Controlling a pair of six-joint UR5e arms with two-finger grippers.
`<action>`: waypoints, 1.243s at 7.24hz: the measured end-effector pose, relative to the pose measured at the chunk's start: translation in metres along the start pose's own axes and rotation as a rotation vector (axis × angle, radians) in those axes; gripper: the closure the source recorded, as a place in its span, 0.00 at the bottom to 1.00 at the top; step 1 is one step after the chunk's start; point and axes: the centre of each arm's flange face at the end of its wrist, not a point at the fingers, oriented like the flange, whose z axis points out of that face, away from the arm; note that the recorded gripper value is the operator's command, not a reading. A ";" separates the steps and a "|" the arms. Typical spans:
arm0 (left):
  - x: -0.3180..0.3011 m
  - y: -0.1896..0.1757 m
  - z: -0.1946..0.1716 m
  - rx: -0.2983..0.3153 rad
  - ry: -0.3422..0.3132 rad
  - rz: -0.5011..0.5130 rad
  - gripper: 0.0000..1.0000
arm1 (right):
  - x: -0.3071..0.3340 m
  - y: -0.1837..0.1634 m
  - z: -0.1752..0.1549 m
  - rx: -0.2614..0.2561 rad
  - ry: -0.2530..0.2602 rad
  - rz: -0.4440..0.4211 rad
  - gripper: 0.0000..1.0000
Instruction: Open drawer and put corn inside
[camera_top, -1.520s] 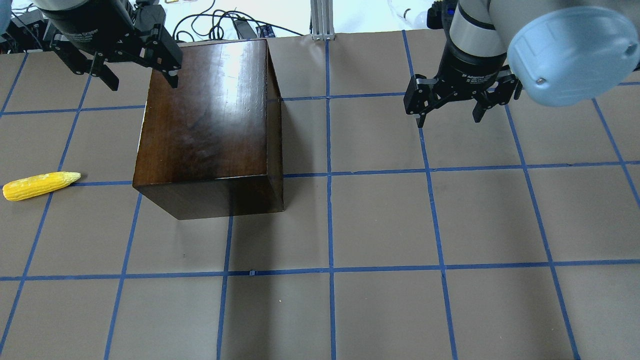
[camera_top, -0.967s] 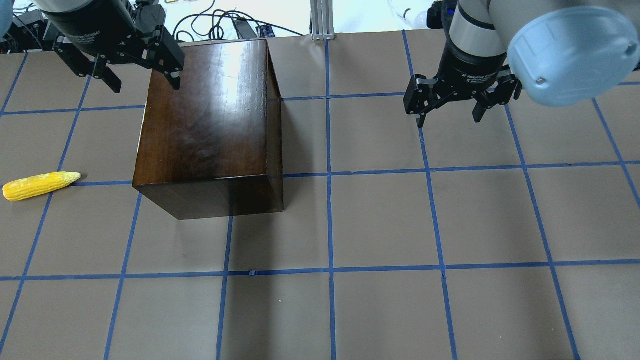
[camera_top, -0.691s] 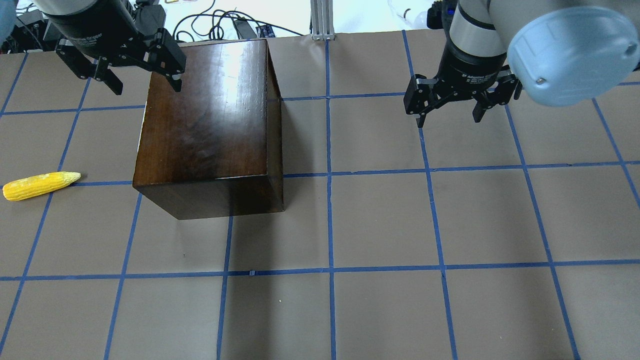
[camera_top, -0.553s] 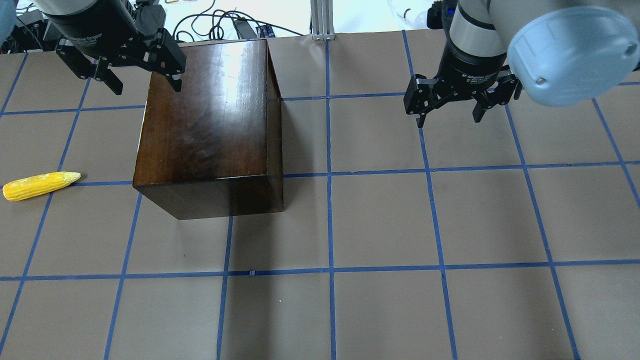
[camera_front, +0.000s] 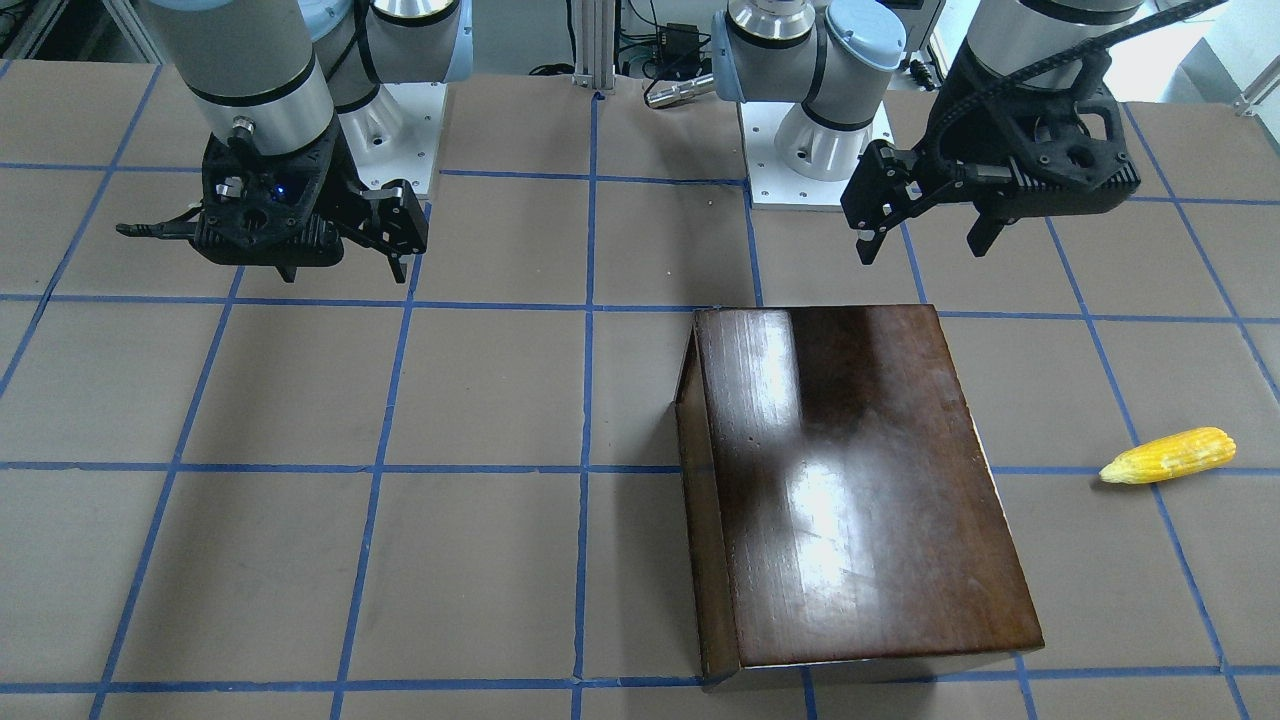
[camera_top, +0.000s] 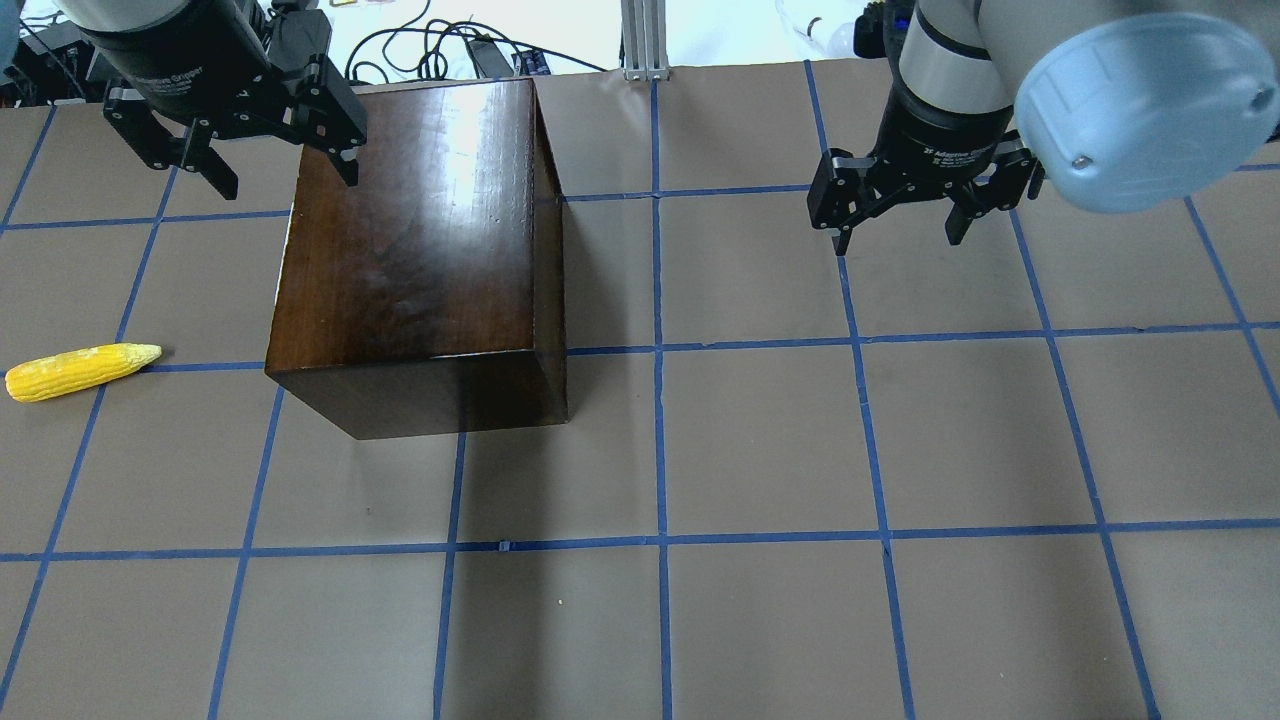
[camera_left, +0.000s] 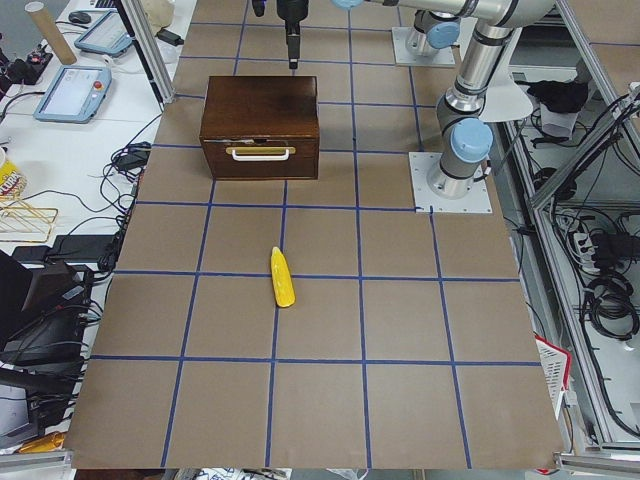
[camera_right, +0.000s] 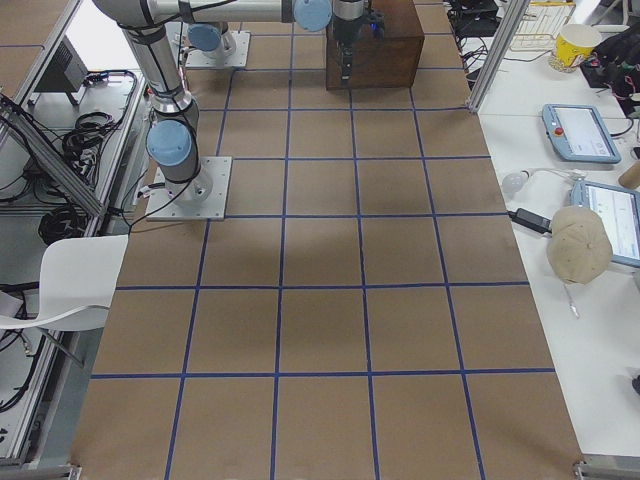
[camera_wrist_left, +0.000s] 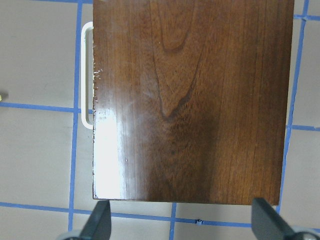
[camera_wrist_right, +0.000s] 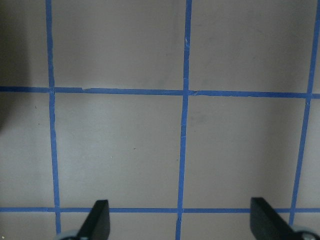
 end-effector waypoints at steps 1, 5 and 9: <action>-0.001 0.001 0.001 -0.010 -0.001 0.014 0.00 | 0.000 0.000 0.000 0.000 0.000 0.000 0.00; -0.009 0.000 0.004 -0.041 0.004 0.081 0.00 | 0.000 0.000 0.000 0.000 0.000 0.000 0.00; -0.020 -0.010 0.008 -0.021 0.019 0.131 0.00 | 0.000 0.000 0.000 0.000 0.000 0.000 0.00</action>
